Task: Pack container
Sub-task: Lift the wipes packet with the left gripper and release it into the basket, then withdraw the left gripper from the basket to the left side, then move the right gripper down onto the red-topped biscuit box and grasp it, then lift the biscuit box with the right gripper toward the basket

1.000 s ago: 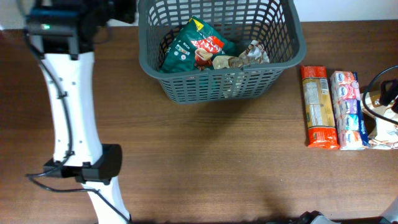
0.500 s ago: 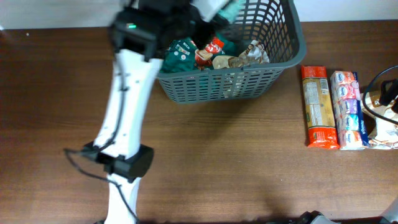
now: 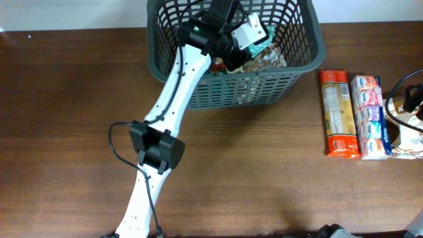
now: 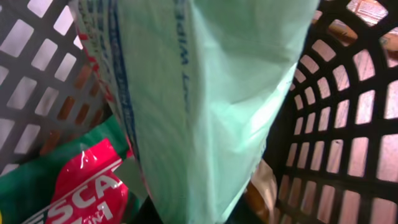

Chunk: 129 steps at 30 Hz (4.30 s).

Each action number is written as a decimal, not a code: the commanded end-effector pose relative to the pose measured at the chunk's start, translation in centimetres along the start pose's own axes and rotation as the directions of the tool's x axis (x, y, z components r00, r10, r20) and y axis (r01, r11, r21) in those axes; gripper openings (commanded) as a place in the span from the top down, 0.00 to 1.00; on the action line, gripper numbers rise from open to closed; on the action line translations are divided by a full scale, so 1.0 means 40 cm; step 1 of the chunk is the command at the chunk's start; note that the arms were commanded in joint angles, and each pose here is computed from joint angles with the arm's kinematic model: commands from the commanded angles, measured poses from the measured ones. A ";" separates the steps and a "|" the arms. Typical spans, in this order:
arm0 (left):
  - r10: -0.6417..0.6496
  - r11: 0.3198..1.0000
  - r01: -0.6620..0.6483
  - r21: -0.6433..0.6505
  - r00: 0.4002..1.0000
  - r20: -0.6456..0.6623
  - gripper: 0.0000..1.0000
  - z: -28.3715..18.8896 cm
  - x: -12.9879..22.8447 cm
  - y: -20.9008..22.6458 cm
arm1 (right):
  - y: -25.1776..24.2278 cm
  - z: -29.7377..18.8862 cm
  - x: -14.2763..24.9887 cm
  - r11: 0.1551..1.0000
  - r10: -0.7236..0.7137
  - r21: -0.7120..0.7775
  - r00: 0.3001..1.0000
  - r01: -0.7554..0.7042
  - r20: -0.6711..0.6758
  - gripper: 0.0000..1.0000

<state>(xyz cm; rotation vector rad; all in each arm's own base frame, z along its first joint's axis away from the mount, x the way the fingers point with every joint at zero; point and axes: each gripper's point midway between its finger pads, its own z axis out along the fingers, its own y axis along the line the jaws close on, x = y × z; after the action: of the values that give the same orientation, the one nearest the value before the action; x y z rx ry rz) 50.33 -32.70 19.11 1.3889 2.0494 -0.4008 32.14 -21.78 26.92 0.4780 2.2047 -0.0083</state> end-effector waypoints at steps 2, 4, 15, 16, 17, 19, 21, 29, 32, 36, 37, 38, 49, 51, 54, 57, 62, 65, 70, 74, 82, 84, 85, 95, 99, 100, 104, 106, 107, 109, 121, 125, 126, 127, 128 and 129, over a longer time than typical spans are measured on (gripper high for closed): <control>0.027 1.000 -0.027 -0.003 1.000 0.013 0.57 0.003 -0.006 0.005 | 0.004 -0.010 -0.023 1.000 -0.018 -0.007 1.000 0.018 0.024 0.01; 0.020 1.000 -0.020 0.002 1.000 0.011 0.42 0.008 -0.003 0.003 | 0.004 -0.010 -0.023 1.000 -0.018 -0.007 1.000 0.018 0.024 0.01; -0.062 0.968 0.050 -0.248 0.997 -0.040 0.16 -0.196 -0.027 0.067 | 0.004 -0.010 -0.023 1.000 -0.018 -0.007 1.000 0.018 0.024 0.01; -0.068 0.957 0.056 -0.285 0.997 -0.031 0.14 -0.237 -0.037 0.074 | 0.004 -0.010 -0.023 1.000 -0.018 -0.007 1.000 0.018 0.024 0.01; -0.068 0.945 0.058 -0.322 0.997 -0.020 0.14 -0.284 -0.049 0.077 | 0.004 -0.010 -0.023 1.000 -0.018 -0.007 1.000 0.018 0.024 0.01; -0.060 0.923 0.057 -0.381 0.998 0.002 0.14 -0.366 -0.068 0.082 | 0.004 -0.010 -0.023 1.000 -0.018 -0.007 1.000 0.018 0.024 0.01; -0.070 0.894 0.079 -0.440 0.997 0.038 0.13 -0.451 -0.082 0.091 | 0.004 -0.010 -0.023 1.000 -0.018 -0.007 1.000 0.018 0.024 0.01; -0.206 0.751 0.286 -0.595 0.958 0.201 0.13 -0.784 -0.029 0.136 | 0.004 -0.010 -0.023 1.000 -0.018 -0.007 1.000 0.018 0.024 0.01; -0.293 0.674 0.386 -0.630 0.922 0.251 0.05 -0.886 0.042 0.164 | 0.002 -0.010 -0.029 1.000 -0.023 -0.004 0.999 0.023 0.034 0.01; -0.446 0.529 0.525 -0.667 0.841 0.308 0.00 -0.992 0.178 0.213 | 0.028 -0.010 -0.055 0.997 0.051 -0.062 0.996 -0.047 0.073 0.01; -0.486 0.489 0.557 -0.672 0.813 0.320 0.00 -1.011 0.216 0.223 | 0.034 -0.010 -0.060 0.994 0.084 -0.076 0.993 -0.078 0.077 0.01; -0.525 0.446 0.587 -0.676 0.783 0.333 0.00 -1.030 0.254 0.233 | 0.034 -0.010 -0.067 0.990 0.120 -0.082 0.989 -0.113 0.085 0.01; -0.696 0.169 0.719 -0.674 0.571 0.435 0.01 -1.144 0.476 0.267 | 0.114 -0.017 -0.018 0.941 0.233 -0.245 0.972 -0.234 -0.034 0.01; -0.707 0.169 0.719 -0.674 0.565 0.425 0.01 -1.140 0.482 0.260 | 0.131 -0.013 -0.004 0.940 0.218 -0.255 0.974 -0.226 -0.059 0.01; -0.719 0.171 0.719 -0.674 0.558 0.414 0.01 -1.135 0.487 0.252 | 0.148 0.006 0.029 0.958 0.172 -0.215 0.979 -0.192 -0.109 0.01; -0.723 0.171 0.719 -0.674 0.556 0.410 0.01 -1.133 0.490 0.250 | 0.158 0.038 0.080 0.986 0.113 -0.101 0.976 -0.133 -0.188 0.01; -0.723 0.171 0.719 -0.674 0.556 0.410 0.01 -1.133 0.490 0.250 | 0.209 0.116 0.158 0.998 -0.030 0.037 0.946 0.044 -0.322 0.01; -0.723 0.171 0.719 -0.673 0.556 0.410 0.01 -1.133 0.489 0.250 | 0.251 0.175 0.207 0.994 -0.087 0.022 0.914 0.104 -0.397 0.01; -0.723 0.171 0.719 -0.674 0.556 0.410 0.01 -1.133 0.490 0.250 | 0.265 0.284 0.330 0.993 -0.101 -0.002 0.821 0.120 -0.562 0.00; -0.723 0.171 0.719 -0.674 0.556 0.410 0.01 -1.133 0.490 0.249 | 0.244 0.345 0.428 0.993 -0.080 0.006 0.734 0.114 -0.674 0.01; -0.723 0.171 0.719 -0.674 0.556 0.410 0.01 -1.133 0.490 0.249 | 0.170 0.401 0.517 0.970 -0.109 0.060 0.638 0.238 -0.762 0.01; -0.723 0.171 0.719 -0.674 0.556 0.410 0.01 -1.133 0.490 0.249 | 0.169 0.405 0.516 0.967 -0.126 0.048 0.637 0.249 -0.760 0.01; -0.723 0.171 0.719 -0.673 0.556 0.410 0.01 -1.133 0.489 0.250 | 0.169 0.408 0.514 0.965 -0.144 0.036 0.636 0.260 -0.758 0.01; -0.723 0.171 0.719 -0.673 0.556 0.410 0.01 -1.133 0.490 0.249 | 0.171 0.439 0.500 0.954 -0.206 0.000 0.659 0.298 -0.724 0.03; -0.723 0.171 0.719 -0.674 0.556 0.410 0.01 -1.133 0.490 0.249 | 0.164 0.451 0.531 0.955 -0.199 -0.004 0.632 0.296 -0.749 0.04; -0.723 0.171 0.719 -0.674 0.556 0.410 0.01 -1.133 0.490 0.250 | 0.163 0.454 0.540 0.955 -0.198 -0.006 0.625 0.296 -0.755 0.04; -0.723 0.171 0.719 -0.673 0.556 0.410 0.01 -1.133 0.489 0.250 | 0.158 0.464 0.569 0.958 -0.185 -0.005 0.601 0.288 -0.778 0.05; -0.723 0.171 0.719 -0.673 0.556 0.410 0.01 -1.133 0.489 0.250 | 0.156 0.468 0.581 0.958 -0.182 -0.006 0.590 0.288 -0.787 0.09; -0.723 0.171 0.719 -0.674 0.556 0.410 0.01 -1.133 0.490 0.249 | 0.155 0.470 0.586 0.958 -0.182 -0.008 0.585 0.288 -0.790 0.12; -0.723 0.171 0.719 -0.673 0.556 0.410 0.01 -1.133 0.489 0.250 | 0.155 0.472 0.591 0.959 -0.178 -0.007 0.583 0.283 -0.793 0.29; -0.723 0.171 0.719 -0.674 0.556 0.410 0.01 -1.133 0.490 0.249 | 0.237 0.477 0.543 0.998 -0.028 0.011 0.648 0.056 -0.761 0.96; -0.723 0.171 0.719 -0.674 0.556 0.410 0.01 -1.133 0.490 0.250 | 0.273 0.461 0.460 1.000 -0.014 -0.012 0.677 0.007 -0.736 0.96; -0.723 0.171 0.719 -0.673 0.556 0.410 0.01 -1.133 0.489 0.250 | 0.280 0.455 0.437 1.000 -0.014 -0.017 0.685 0.003 -0.728 0.97; -0.723 0.171 0.719 -0.674 0.556 0.410 0.01 -1.133 0.490 0.249 | 0.286 0.448 0.410 1.000 -0.014 -0.019 0.693 -0.001 -0.721 0.96; -0.723 0.171 0.719 -0.673 0.556 0.410 0.01 -1.133 0.489 0.250 | 0.293 0.440 0.384 1.000 -0.016 -0.024 0.701 -0.002 -0.713 0.96; -0.723 0.171 0.719 -0.674 0.556 0.410 0.01 -1.133 0.490 0.249 | 0.299 0.432 0.355 1.000 -0.017 -0.028 0.710 -0.004 -0.704 0.97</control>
<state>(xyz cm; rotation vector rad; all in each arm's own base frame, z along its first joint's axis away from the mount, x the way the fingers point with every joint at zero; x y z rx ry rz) 39.88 10.89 41.99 -0.2373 2.3013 0.2073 38.14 -9.35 3.13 0.5153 3.0758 0.1641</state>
